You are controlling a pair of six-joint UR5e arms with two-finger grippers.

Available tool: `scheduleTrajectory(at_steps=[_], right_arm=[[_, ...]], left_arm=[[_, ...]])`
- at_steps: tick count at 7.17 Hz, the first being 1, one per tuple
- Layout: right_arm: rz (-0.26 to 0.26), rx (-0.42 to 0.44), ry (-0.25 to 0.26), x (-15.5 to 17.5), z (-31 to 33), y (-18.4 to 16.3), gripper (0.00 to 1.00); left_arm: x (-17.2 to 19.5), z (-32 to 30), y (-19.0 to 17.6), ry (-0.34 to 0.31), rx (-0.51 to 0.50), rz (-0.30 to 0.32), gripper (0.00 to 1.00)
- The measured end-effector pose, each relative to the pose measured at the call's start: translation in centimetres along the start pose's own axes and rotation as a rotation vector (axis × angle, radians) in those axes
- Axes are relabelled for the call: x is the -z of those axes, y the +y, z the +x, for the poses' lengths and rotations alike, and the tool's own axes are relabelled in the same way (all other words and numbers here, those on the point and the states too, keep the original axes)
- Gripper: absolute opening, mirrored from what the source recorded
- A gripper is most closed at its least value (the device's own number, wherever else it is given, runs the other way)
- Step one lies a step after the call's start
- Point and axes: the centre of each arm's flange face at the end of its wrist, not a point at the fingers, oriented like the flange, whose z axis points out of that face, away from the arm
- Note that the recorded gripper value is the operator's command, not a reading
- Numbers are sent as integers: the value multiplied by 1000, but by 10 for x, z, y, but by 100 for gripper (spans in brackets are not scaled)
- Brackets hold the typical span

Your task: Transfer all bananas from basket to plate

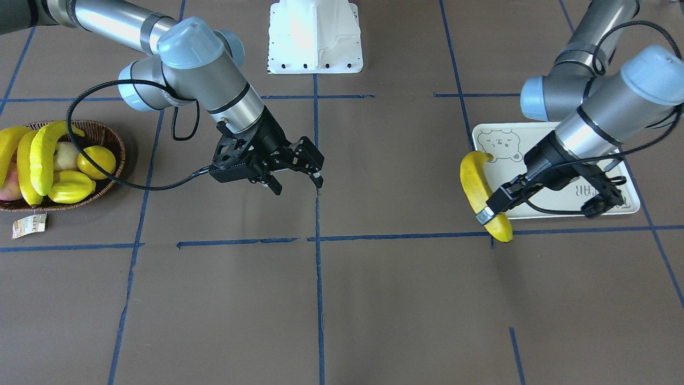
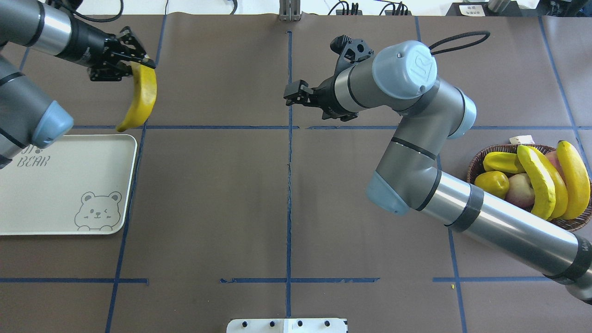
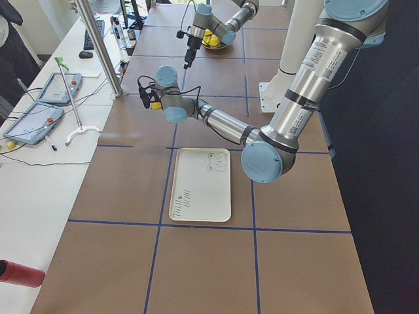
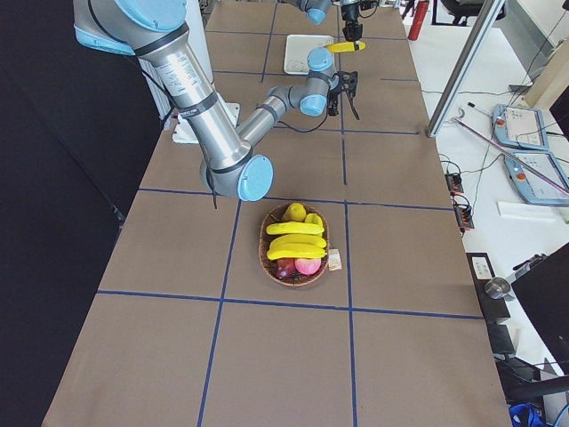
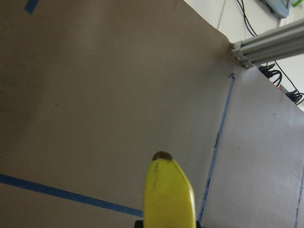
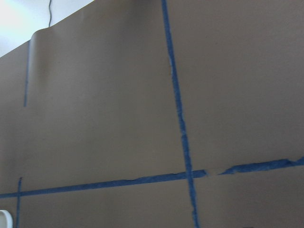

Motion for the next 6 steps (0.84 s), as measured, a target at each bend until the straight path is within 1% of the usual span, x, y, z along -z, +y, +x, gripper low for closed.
scheduleTrajectory(at_steps=[1, 2, 3, 4, 5, 6], right_arm=[[-21, 26, 77, 4, 18, -20, 100], [-40, 66, 141, 8, 41, -37, 100], [-57, 98, 184, 14, 67, -55, 100], [-74, 123, 208, 23, 92, -71, 100], [-89, 147, 219, 30, 112, -83, 100], [-97, 160, 227, 34, 125, -89, 100]], left_arm=[[7, -56, -16, -59, -6, 6, 0], [13, -124, -25, -131, -51, 3, 0], [21, -191, -29, -202, -98, -3, 0], [33, -247, -29, -259, -127, -8, 1], [43, -290, -26, -304, -140, -10, 3], [50, -318, -23, -343, -139, 11, 7]])
